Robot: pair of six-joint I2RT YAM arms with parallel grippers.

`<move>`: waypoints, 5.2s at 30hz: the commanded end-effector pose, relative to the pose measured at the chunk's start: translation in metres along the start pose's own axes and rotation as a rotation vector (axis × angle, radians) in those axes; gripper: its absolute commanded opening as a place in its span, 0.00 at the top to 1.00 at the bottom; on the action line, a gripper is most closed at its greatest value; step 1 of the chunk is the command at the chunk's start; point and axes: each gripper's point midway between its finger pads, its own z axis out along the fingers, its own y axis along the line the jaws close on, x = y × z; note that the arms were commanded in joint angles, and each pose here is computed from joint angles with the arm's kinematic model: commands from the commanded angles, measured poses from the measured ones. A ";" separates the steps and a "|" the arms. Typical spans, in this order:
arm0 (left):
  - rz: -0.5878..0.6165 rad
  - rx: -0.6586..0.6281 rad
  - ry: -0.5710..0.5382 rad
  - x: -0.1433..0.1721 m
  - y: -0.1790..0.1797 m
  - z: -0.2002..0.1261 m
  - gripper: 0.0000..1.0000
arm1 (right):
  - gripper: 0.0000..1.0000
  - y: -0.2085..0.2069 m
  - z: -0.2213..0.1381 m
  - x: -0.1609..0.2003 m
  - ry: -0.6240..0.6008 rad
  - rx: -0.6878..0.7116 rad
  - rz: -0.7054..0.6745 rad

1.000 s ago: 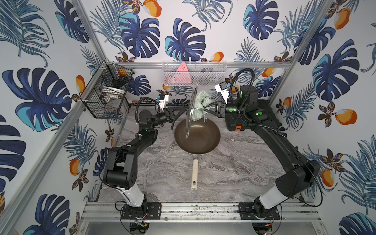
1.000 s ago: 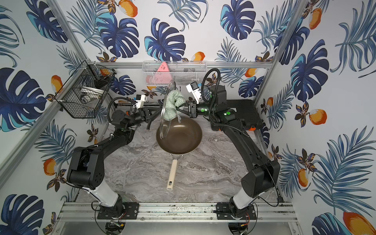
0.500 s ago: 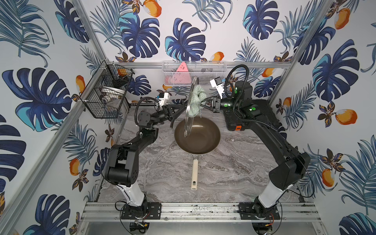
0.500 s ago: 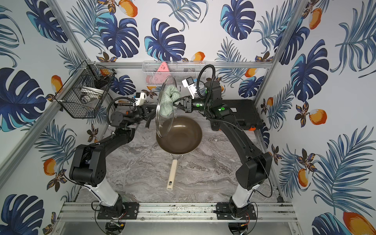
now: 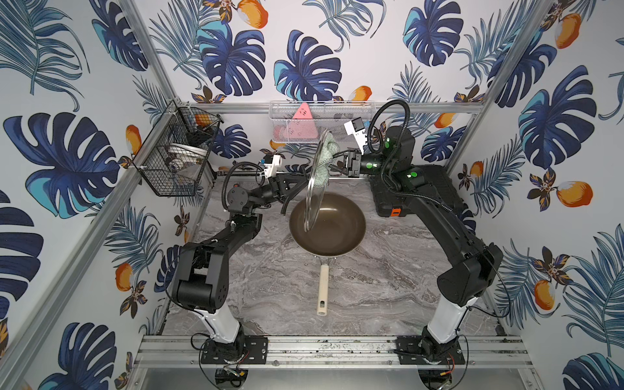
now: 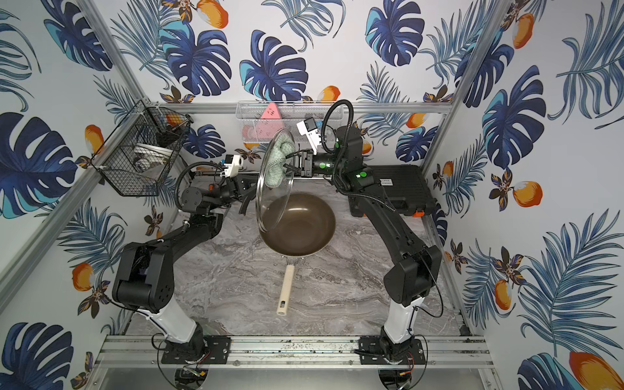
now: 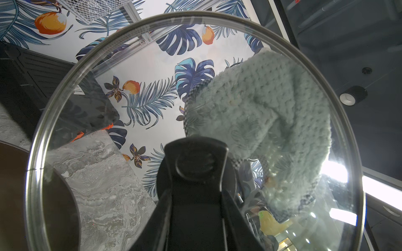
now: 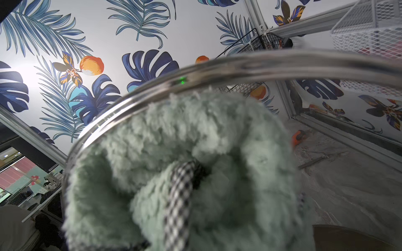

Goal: Wipe the pot lid with a cloth
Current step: Wipe the pot lid.

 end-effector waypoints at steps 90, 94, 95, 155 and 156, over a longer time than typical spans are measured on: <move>0.151 0.151 -0.141 -0.046 -0.061 0.017 1.00 | 1.00 0.075 0.041 0.018 0.030 -0.062 -0.061; 0.155 0.148 -0.125 -0.038 -0.067 0.015 1.00 | 1.00 0.065 0.046 0.000 0.017 -0.040 -0.081; 0.156 0.148 -0.120 -0.036 -0.068 0.015 1.00 | 1.00 0.060 0.047 -0.004 0.012 -0.034 -0.080; 0.263 0.149 -0.178 -0.046 -0.121 0.018 1.00 | 1.00 0.048 0.028 0.073 0.061 -0.071 0.066; 0.263 0.140 -0.178 -0.046 -0.117 0.018 1.00 | 1.00 0.055 0.028 0.073 0.061 -0.079 0.062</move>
